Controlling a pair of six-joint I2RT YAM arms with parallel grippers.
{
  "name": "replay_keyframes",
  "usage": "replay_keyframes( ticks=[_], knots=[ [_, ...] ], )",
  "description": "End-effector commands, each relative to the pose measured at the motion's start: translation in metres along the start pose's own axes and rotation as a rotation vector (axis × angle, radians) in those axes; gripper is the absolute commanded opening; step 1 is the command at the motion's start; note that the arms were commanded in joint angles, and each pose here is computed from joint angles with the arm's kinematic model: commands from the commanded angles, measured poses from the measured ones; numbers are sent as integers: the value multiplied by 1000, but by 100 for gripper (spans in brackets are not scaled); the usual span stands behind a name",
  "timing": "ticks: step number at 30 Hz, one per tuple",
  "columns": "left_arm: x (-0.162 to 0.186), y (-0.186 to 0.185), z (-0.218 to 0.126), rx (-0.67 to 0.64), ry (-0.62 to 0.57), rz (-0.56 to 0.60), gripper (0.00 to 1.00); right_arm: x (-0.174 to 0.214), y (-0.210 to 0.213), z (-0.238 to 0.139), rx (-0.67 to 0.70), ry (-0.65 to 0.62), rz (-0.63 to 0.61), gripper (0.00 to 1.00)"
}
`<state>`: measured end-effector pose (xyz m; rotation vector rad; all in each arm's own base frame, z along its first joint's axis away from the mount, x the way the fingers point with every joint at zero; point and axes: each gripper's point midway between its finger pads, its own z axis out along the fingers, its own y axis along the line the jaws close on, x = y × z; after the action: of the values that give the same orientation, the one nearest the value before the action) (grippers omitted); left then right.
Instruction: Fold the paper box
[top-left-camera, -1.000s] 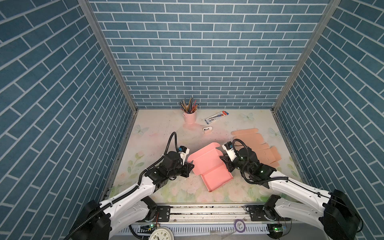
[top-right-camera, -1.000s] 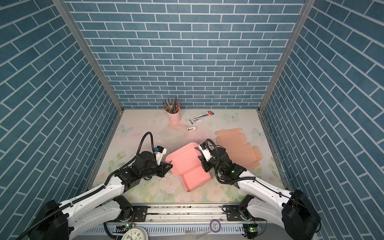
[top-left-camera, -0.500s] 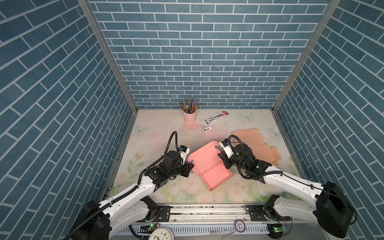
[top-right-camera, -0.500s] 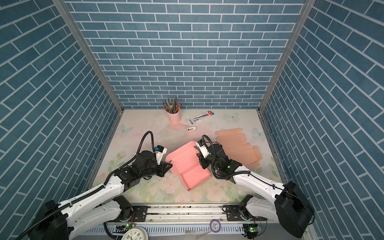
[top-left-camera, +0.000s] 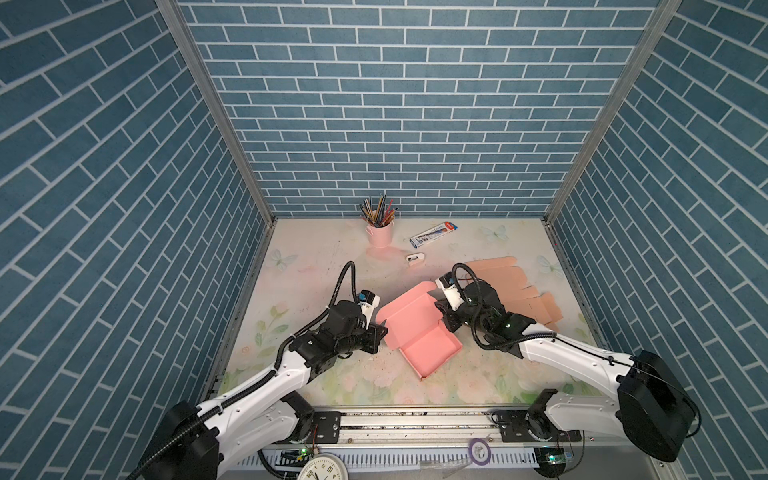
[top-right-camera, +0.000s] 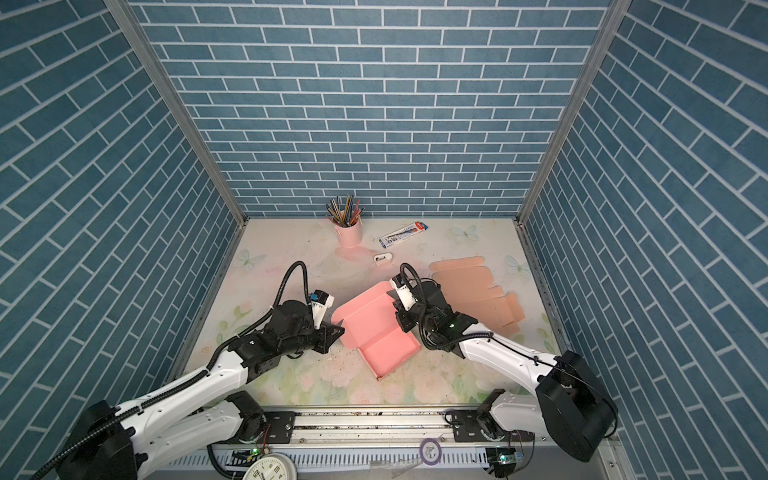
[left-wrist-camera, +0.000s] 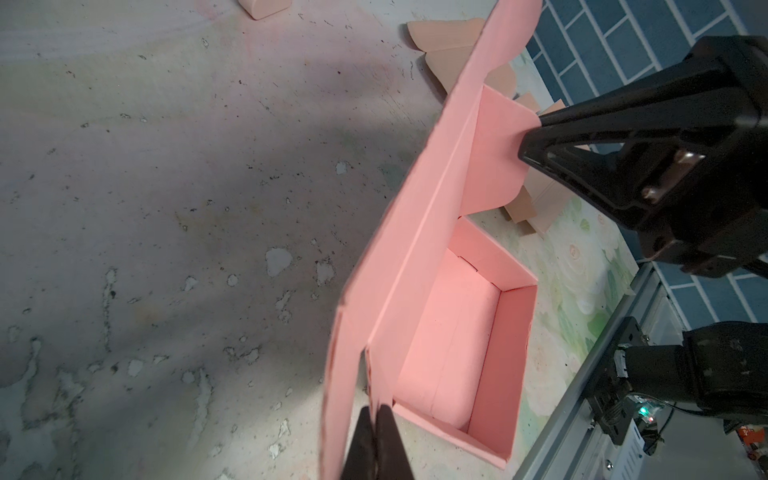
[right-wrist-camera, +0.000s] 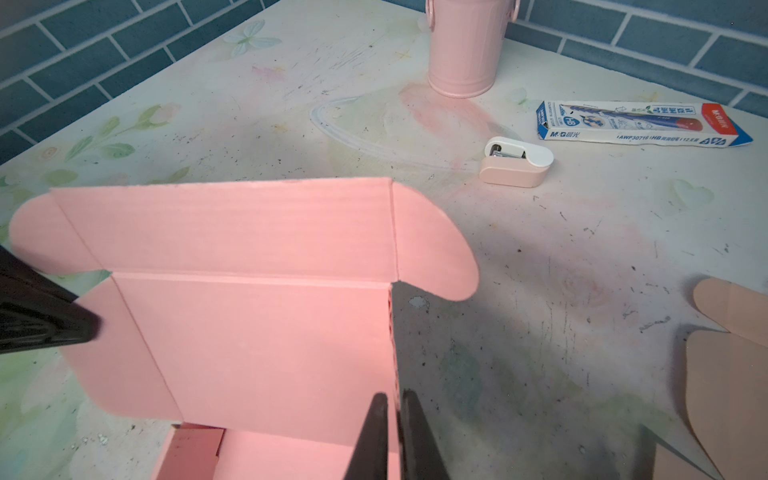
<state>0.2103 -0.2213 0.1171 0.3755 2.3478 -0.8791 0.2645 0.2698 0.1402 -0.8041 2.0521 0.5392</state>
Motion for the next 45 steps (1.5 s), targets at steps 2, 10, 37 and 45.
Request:
replay_keyframes(
  ticks=[2, 10, 37, 45],
  knots=[
    [-7, -3, -2, -5, -15, 23, 2, -12, 0, 2, -10, -16, -11, 10],
    [-7, -2, -2, -9, -12, 25, 2, -11, -3, 9, -11, -4, 1, 15],
    [-8, 0, 0, -24, -7, 27, 2, -15, -4, 30, -55, 32, 1, 3],
    [-22, 17, -2, -144, -41, 28, 3, -23, 2, 9, -49, -28, 14, 0]
  ],
)
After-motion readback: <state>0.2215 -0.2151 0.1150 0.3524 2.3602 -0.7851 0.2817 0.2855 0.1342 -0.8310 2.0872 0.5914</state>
